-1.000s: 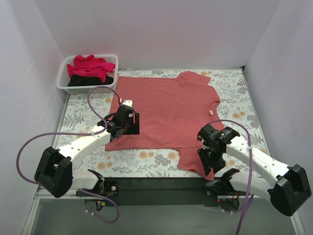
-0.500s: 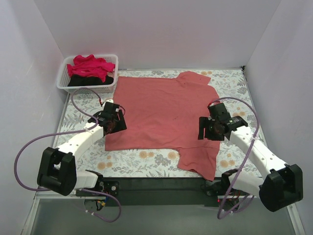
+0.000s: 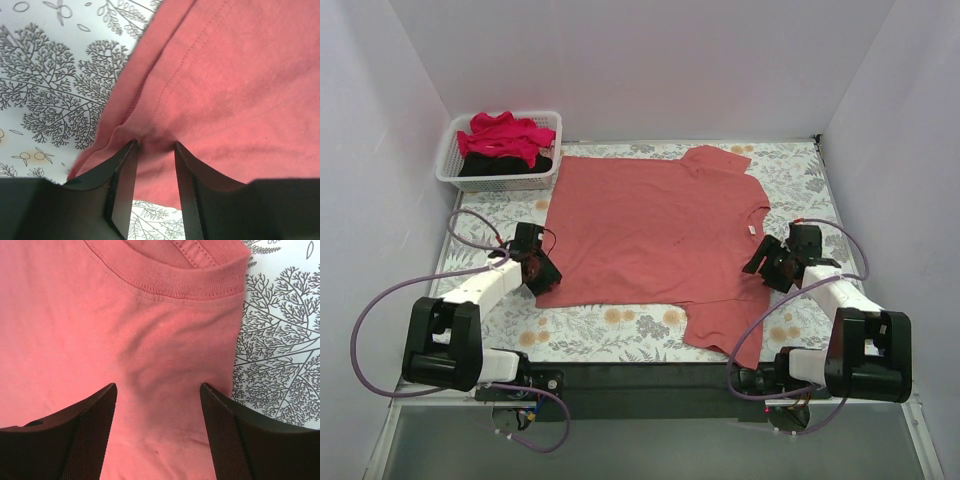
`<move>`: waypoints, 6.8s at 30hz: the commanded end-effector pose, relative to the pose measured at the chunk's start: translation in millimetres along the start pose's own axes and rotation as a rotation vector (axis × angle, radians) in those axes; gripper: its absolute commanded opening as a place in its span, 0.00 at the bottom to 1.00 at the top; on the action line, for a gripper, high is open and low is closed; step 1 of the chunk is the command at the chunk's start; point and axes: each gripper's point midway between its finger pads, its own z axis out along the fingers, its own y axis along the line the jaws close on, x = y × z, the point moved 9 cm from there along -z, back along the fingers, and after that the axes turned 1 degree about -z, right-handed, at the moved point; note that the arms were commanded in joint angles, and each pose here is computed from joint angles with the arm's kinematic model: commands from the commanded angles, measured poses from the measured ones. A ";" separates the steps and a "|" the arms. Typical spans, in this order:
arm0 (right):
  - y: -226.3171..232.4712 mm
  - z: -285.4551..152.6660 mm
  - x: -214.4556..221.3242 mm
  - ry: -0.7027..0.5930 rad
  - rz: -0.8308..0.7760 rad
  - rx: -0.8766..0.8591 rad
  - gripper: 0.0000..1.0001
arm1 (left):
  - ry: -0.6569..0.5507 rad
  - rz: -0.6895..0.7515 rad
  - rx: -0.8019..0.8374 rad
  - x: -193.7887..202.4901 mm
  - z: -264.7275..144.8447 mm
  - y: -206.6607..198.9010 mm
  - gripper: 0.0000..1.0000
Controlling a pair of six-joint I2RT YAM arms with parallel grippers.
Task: Fold and stack the t-shirts
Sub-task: Flatten the tshirt out
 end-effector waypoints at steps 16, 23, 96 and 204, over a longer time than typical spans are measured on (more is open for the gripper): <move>-31.3 -47.7 -1.2 -0.229 0.208 -0.026 0.82 | 0.016 -0.283 0.151 9.6 -71.4 4.2 0.47; 27.6 -29.1 -54.1 -0.213 0.052 -0.256 0.73 | -0.076 -0.169 0.318 -42.7 -57.3 -51.3 0.59; 69.4 107.6 -223.4 -0.141 -0.409 0.163 0.45 | -0.315 0.309 0.070 -145.0 18.1 -98.3 0.77; 117.3 116.0 -214.7 -0.225 -0.555 0.087 0.01 | -0.065 0.435 -0.031 -128.2 101.6 -102.8 0.00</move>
